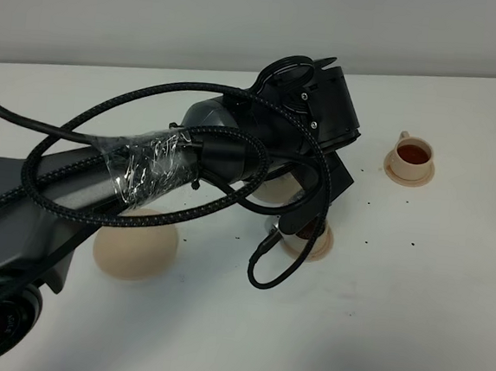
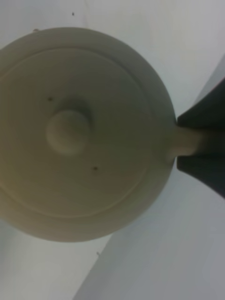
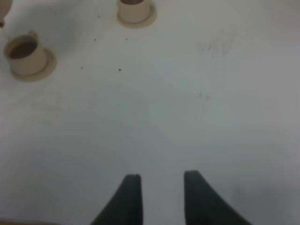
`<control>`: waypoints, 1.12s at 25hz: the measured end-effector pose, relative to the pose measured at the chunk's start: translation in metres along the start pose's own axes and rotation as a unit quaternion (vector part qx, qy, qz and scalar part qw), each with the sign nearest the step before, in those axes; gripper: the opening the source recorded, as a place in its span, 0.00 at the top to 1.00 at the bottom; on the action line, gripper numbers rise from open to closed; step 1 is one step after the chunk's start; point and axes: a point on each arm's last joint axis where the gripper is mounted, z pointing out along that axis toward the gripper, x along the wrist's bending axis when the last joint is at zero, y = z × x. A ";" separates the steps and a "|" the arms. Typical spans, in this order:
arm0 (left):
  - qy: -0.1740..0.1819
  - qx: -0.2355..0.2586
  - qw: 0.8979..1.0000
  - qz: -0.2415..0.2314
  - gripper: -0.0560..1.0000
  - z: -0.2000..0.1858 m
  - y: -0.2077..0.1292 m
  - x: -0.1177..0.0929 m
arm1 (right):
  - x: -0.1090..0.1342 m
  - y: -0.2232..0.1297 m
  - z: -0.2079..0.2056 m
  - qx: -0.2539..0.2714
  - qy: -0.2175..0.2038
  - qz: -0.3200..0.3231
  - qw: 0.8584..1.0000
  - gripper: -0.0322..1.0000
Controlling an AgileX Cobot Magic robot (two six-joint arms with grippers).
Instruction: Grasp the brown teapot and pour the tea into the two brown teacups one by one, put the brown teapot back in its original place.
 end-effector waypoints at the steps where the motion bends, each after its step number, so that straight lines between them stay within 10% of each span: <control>1: -0.005 0.000 1.000 -0.005 0.83 0.000 0.000 -0.001 | 0.000 0.000 0.000 0.000 0.000 0.000 1.000 0.74; 15: -0.046 -0.017 0.985 -0.165 0.83 -0.002 -0.016 -0.010 | 0.000 0.000 0.000 0.000 0.000 0.000 1.000 0.74; 28: -0.146 -0.137 0.922 -0.331 0.83 0.003 -0.039 -0.024 | 0.000 0.000 0.000 0.000 0.000 0.000 1.000 0.74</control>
